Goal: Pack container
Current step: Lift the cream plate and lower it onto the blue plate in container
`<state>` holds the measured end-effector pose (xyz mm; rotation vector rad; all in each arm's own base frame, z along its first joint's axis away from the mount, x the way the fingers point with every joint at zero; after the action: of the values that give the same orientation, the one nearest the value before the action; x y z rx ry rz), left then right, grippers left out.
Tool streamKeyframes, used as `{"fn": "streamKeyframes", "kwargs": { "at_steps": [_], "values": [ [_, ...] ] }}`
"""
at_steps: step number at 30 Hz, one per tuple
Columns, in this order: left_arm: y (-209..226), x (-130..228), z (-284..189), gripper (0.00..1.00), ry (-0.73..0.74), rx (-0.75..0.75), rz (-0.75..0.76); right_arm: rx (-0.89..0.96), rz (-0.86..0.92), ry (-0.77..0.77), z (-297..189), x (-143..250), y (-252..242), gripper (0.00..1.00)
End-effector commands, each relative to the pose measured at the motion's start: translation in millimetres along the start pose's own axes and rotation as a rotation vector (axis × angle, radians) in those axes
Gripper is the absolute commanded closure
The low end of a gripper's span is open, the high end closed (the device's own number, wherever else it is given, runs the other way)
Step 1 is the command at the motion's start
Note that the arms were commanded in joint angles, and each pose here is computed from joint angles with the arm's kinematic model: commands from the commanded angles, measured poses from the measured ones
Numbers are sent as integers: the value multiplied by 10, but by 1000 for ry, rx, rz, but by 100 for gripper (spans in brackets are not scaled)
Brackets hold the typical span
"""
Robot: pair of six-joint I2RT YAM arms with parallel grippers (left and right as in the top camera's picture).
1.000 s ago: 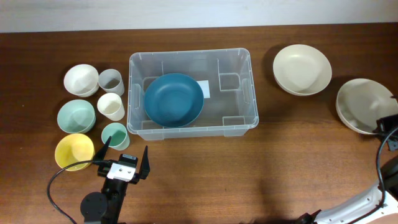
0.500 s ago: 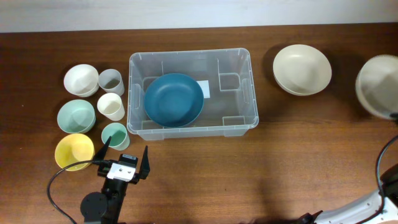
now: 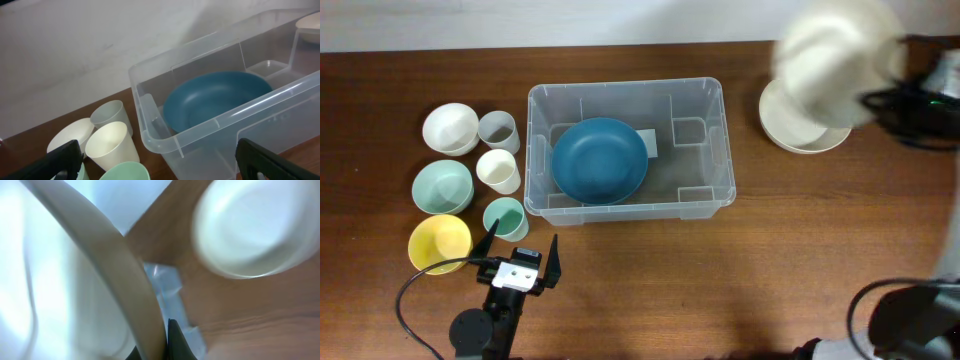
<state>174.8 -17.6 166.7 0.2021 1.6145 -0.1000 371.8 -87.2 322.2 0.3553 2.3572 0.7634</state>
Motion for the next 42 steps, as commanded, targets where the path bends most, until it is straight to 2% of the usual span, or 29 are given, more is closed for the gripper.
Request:
{"fn": "streamKeyframes", "kwargs": {
  "at_steps": [1, 7, 14, 19, 25, 42],
  "values": [
    [-1, 8, -3, 0, 1, 5, -3, 32, -159, 71, 392, 186, 616, 96],
    [-1, 8, -3, 0, 1, 5, -3, 57, -327, 163, 1103, 654, 1386, 96],
    [-1, 8, -3, 0, 1, 5, -3, 52, -376, 268, 1680, 1122, 1733, 96],
    [-1, 8, -3, 0, 1, 5, -3, 9, -388, 355, 2079, 1417, 1831, 96],
    [-1, 8, -3, 0, 1, 5, -3, 18, -355, 421, 2380, 1566, 1717, 96],
    [-1, 8, -3, 0, 1, 5, -3, 34, -342, 520, 2684, 1830, 1584, 96]
  ]
}}
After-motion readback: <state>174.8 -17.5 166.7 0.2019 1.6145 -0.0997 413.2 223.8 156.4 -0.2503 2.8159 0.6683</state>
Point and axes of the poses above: each gripper's point midway between its finger pads, its own z axis out along the fingers, its own y axis along the line the jaws close on, x = y × z, the point moved 7 cm from there along -z, back along the fingers, and after that the axes turned 15 degrees about -z, right-handed, at the moved point
